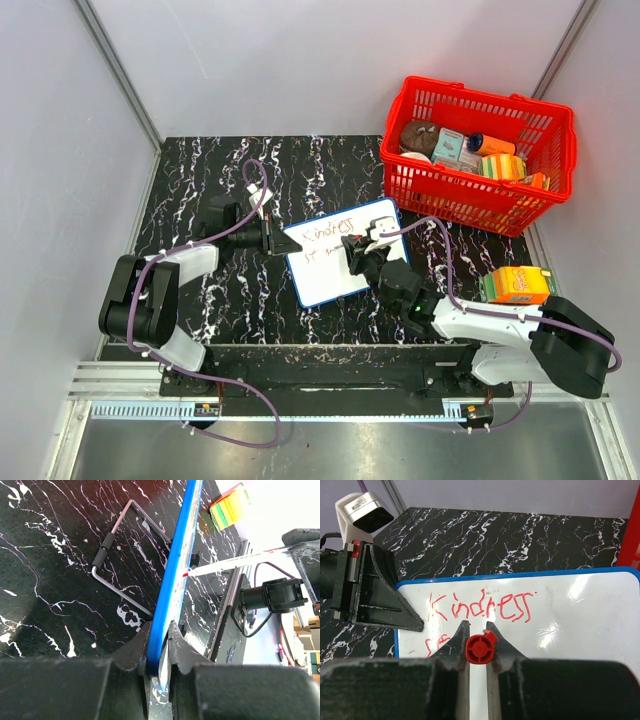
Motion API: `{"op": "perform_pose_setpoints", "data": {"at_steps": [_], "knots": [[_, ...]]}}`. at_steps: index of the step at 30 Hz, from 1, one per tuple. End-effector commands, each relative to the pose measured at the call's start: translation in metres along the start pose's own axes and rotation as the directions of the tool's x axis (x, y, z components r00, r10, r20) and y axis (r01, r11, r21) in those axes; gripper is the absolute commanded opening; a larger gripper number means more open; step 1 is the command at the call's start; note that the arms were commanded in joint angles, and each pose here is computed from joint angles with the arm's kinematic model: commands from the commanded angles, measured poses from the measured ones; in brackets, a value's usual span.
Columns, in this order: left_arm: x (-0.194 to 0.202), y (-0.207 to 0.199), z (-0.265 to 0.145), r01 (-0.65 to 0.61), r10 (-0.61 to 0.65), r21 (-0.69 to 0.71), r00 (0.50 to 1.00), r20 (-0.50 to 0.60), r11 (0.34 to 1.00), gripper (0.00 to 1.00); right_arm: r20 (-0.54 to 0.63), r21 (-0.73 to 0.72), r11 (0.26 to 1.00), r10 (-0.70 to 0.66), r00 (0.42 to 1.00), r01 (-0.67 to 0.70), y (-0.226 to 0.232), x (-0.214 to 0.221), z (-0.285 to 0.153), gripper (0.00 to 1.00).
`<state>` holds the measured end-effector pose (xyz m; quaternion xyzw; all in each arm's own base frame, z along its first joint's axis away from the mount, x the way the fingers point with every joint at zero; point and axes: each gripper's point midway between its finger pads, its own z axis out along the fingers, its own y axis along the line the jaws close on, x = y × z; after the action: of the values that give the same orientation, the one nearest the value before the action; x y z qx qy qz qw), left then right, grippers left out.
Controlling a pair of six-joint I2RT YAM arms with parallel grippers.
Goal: Write a sentence on the whiteboard
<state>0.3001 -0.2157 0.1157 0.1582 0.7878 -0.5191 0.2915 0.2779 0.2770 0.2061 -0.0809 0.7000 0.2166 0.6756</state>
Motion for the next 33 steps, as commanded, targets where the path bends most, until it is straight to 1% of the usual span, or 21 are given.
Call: {"op": "perform_pose_setpoints", "data": {"at_steps": [1,9,15,20,22,26,33], "knots": [[-0.012,0.064,-0.008,-0.117,0.137,-0.284,0.989,0.052,0.952,0.00,0.052,0.051,0.999,0.012,0.999,-0.014,-0.007,-0.019,0.008,0.00],[-0.011,0.065,-0.008,-0.116,0.136,-0.284,0.989,0.051,0.952,0.00,0.002,0.060,0.998,0.014,1.000,-0.014,-0.012,-0.008,-0.001,0.00],[-0.011,0.065,-0.008,-0.115,0.135,-0.286,0.990,0.051,0.951,0.00,-0.013,0.065,0.998,0.020,1.000,-0.019,-0.017,-0.004,-0.006,0.00],[-0.011,0.065,-0.008,-0.115,0.135,-0.286,0.990,0.050,0.951,0.00,0.015,0.040,0.999,0.032,0.999,-0.033,-0.013,-0.014,-0.008,0.00],[-0.011,0.065,-0.008,-0.114,0.134,-0.287,0.990,0.049,0.951,0.00,0.054,0.019,0.998,0.059,0.997,-0.060,-0.010,-0.027,-0.010,0.00],[-0.011,0.065,-0.008,-0.114,0.134,-0.287,0.990,0.049,0.951,0.00,0.087,0.023,0.998,0.062,0.994,-0.064,-0.009,-0.042,-0.008,0.00],[-0.011,0.064,-0.007,-0.117,0.136,-0.284,0.990,0.048,0.952,0.00,0.059,0.031,0.998,0.051,0.997,-0.053,-0.005,-0.033,0.004,0.00]]}}
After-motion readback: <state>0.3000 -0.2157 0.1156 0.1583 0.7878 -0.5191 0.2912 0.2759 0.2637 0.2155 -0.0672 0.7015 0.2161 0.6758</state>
